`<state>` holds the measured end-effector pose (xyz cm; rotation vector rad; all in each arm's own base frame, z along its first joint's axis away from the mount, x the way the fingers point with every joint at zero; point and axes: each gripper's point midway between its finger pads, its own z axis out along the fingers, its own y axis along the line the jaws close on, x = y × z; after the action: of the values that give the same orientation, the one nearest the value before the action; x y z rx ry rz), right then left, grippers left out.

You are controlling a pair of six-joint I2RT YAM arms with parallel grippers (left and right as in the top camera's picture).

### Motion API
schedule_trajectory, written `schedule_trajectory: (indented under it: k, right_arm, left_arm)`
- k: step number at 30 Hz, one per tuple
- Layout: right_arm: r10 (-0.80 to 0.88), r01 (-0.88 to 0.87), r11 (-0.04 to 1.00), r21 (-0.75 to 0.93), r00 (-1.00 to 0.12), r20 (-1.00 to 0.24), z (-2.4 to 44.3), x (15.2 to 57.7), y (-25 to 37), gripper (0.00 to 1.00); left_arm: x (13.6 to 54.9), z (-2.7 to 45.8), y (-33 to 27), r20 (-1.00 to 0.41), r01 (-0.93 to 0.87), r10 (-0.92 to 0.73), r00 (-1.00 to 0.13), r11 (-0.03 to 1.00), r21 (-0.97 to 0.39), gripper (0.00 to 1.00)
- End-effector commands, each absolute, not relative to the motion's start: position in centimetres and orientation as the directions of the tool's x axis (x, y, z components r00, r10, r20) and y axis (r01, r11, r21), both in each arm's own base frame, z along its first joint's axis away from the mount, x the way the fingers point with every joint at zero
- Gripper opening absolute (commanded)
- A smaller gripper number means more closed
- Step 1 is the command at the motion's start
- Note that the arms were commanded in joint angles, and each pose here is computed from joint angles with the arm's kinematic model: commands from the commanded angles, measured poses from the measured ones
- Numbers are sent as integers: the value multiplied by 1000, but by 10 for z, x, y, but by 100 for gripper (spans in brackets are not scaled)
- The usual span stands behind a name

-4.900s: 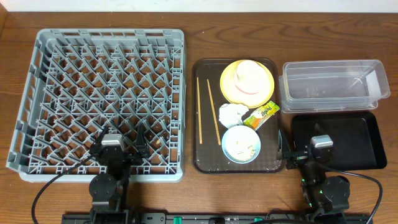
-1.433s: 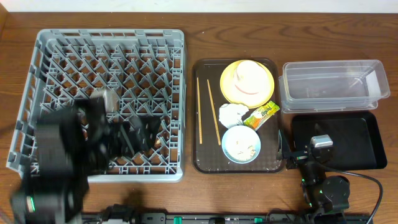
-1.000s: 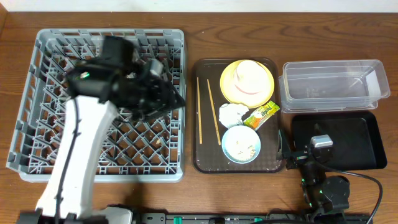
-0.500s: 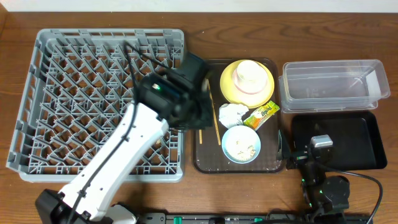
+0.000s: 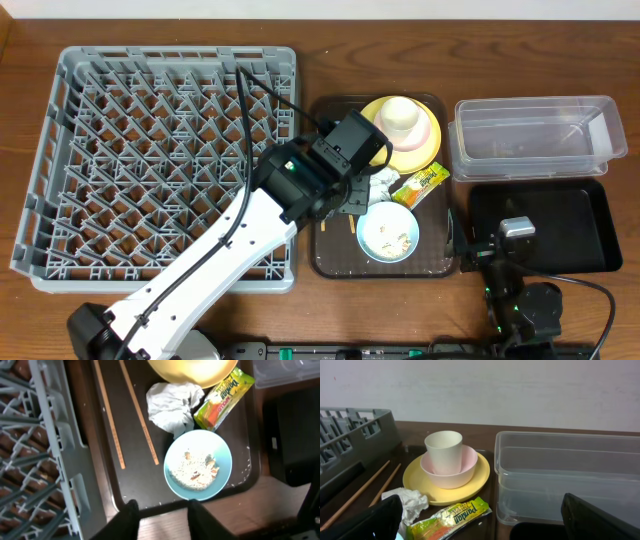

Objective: Sort waste into correct bins and load items into the dishwasher rack
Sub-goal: 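Move the left gripper over the wooden chopsticks on the brown tray, then lower the left gripper and close it on one wooden chopstick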

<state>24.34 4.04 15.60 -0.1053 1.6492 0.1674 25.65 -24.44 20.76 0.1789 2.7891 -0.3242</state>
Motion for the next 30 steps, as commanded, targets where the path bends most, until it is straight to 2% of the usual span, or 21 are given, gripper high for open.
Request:
schedule_trajectory:
  k: [1,4,15,20,23,30]
  right_arm:
    - [29,-154,987,43,-89,-996,155,244,36,99]
    - [29,-155,987,43,-88,-996,155,244,37,99]
    - [29,-155,987,43,-88,-996,155,244,37,99]
    - [29,-155,987,43,-88,-996,155,244,37,99]
    - [29,-155,987,43,-88,-996,155,244,37,99]
    - [29,-155,987,43,-88,-996,155,244,37,99]
  left_arm:
    - [264,196,-245,-335,147,84,-938,975,-167,43]
    - [269,185,-249,-328,146,86,-941,976,-161,46]
    - [290,138,-270,-289,140,98,-952,982,-128,45]
    - [304,127,-269,-324,125,92,-942,989,-84,44]
    - [311,128,-265,-353,113,88,-931,992,-51,38]
    - [315,129,-259,-377,101,86,-922,995,-20,34]
